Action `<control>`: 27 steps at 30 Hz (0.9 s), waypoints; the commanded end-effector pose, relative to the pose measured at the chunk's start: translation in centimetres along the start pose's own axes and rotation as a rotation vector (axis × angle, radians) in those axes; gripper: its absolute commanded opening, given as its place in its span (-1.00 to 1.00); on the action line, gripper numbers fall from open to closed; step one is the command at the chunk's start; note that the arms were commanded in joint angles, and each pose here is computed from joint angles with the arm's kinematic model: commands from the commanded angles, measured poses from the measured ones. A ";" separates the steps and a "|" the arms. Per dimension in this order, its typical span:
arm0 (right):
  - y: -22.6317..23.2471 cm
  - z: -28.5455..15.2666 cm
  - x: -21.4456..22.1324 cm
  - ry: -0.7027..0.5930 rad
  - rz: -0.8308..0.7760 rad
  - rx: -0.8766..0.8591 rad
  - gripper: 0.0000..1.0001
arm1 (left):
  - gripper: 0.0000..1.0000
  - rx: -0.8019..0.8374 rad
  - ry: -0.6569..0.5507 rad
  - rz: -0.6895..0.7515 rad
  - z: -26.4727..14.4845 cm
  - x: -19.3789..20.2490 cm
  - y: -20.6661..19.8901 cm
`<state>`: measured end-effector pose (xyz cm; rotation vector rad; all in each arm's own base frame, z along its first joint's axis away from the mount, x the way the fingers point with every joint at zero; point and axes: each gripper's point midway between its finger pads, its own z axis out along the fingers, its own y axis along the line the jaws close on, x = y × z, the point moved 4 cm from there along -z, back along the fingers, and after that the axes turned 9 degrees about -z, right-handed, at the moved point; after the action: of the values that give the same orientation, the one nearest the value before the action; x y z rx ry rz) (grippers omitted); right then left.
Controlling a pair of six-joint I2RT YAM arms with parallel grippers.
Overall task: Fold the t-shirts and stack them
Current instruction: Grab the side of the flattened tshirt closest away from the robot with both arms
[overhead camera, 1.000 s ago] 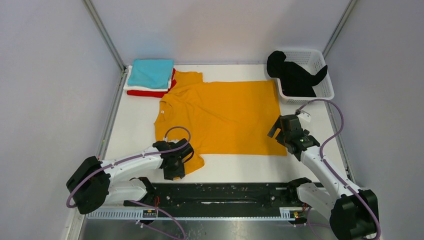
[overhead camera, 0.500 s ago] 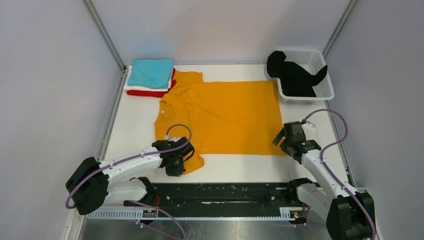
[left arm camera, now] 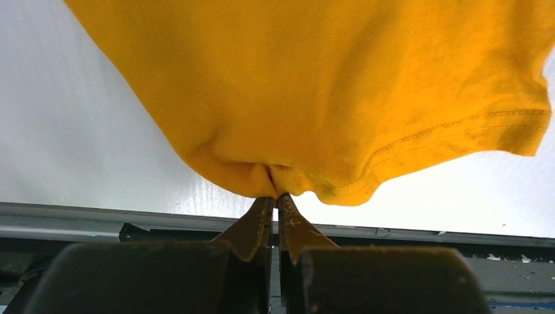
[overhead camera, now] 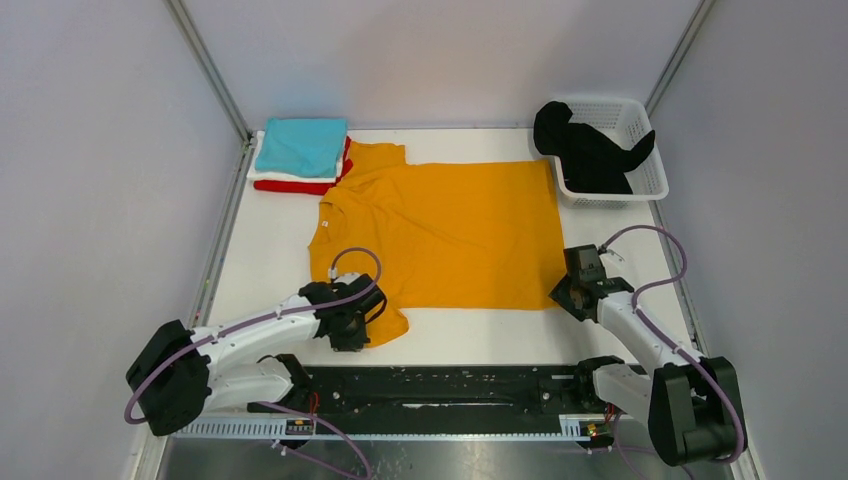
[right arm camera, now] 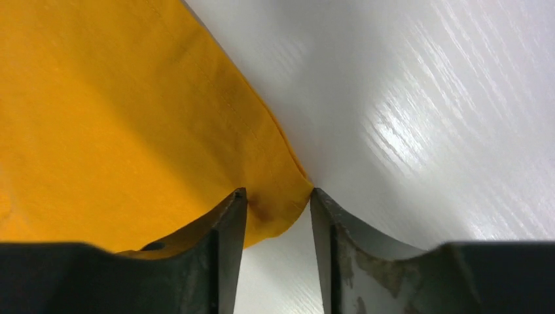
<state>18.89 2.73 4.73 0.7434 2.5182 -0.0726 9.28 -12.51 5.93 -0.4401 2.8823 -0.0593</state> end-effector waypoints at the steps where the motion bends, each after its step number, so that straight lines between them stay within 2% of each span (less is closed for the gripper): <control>1: 0.1 0.7 0.7 0.053 0.012 0.010 -0.15 | -1.00 0.016 -0.032 -0.005 -0.3 -0.4 0.2; 6: -0.1 0.7 0.8 0.053 0.004 0.022 -0.60 | -1.00 0.024 -0.014 -0.012 -0.8 0.0 0.5; 10: -0.6 0.1 1.0 0.050 -0.004 0.023 -0.91 | -1.00 0.033 0.062 -0.034 -1.7 1.4 1.2; 17: -2.3 -1.5 2.2 0.070 -0.012 0.049 -0.97 | -1.00 0.143 0.201 -0.092 -3.2 4.9 2.3; 24: -2.9 -3.1 3.6 0.104 0.026 0.012 -0.99 | -1.00 0.085 0.218 -0.093 -4.6 6.1 3.9; 27: -3.0 -3.5 4.0 0.118 0.029 0.003 -0.99 | -1.00 0.118 0.214 -0.085 -4.9 6.1 3.3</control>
<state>14.81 2.68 5.95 0.7616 2.5534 -0.0262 2.07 -10.87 7.95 -0.5163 3.0287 -0.2791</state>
